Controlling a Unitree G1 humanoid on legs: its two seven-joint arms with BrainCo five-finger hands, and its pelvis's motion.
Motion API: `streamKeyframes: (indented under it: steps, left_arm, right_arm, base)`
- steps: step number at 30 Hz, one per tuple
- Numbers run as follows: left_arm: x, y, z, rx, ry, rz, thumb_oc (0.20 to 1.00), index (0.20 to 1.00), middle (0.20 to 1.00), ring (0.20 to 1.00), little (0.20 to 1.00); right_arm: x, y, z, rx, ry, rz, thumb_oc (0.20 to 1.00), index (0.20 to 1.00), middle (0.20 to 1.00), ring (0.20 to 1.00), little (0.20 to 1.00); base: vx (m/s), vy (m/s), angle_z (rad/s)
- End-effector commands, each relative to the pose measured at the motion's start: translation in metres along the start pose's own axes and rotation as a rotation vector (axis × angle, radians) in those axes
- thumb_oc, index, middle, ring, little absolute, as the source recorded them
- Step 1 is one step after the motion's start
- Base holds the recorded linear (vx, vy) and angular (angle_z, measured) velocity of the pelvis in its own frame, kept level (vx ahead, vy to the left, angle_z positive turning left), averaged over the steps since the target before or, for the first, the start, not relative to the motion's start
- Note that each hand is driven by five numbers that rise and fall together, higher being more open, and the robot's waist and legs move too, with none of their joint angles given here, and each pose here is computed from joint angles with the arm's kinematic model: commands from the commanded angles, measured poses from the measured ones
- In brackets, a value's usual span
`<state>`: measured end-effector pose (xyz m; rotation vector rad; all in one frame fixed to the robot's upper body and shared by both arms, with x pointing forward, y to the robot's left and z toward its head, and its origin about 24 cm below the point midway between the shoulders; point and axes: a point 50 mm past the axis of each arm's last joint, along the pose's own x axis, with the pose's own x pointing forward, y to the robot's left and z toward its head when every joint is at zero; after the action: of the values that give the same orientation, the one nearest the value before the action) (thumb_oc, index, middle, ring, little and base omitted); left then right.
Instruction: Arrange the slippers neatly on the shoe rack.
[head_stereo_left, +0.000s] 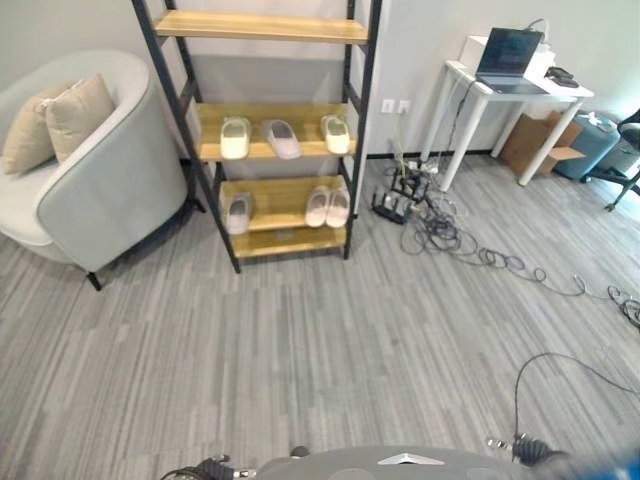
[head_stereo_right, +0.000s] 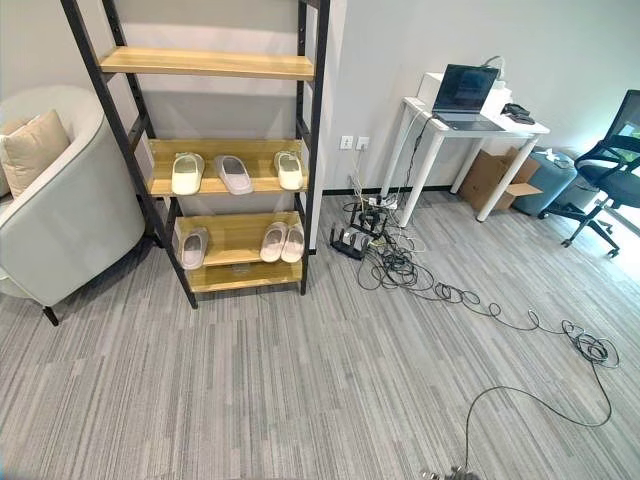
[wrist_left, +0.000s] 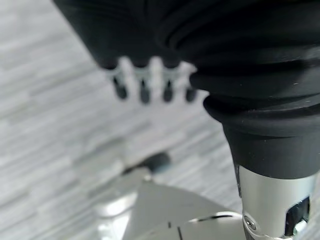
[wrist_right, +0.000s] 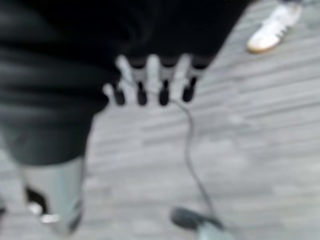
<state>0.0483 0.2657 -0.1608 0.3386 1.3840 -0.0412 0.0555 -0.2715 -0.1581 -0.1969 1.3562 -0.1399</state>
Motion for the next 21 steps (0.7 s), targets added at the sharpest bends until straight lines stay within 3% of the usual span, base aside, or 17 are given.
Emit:
streamKeyframes:
  steps: [1, 8, 21]
  left_arm:
    - [0.005, -0.034, 0.023, 0.034, -0.045, -0.072, 1.0, 1.0, 1.0, 1.0, 1.0]
    - [0.005, -0.034, 0.019, 0.019, -0.028, -0.066, 1.0, 1.0, 1.0, 1.0, 1.0]
    - [0.005, -0.027, 0.041, 0.039, -0.092, -0.064, 1.0, 1.0, 1.0, 1.0, 1.0]
  right_arm:
    - [0.001, -0.007, 0.018, -0.037, -0.043, -0.025, 1.0, 1.0, 1.0, 1.0, 1.0]
    - [0.002, 0.007, 0.017, -0.04, -0.044, 0.019, 1.0, 1.0, 1.0, 1.0, 1.0]
    - [-0.003, -0.023, 0.048, -0.071, -0.15, -0.048, 1.0, 1.0, 1.0, 1.0, 1.0]
  base:
    - [0.0, 0.0, 0.0]
    - [0.0, -0.009, 0.0]
    - [0.05, -0.117, 0.09]
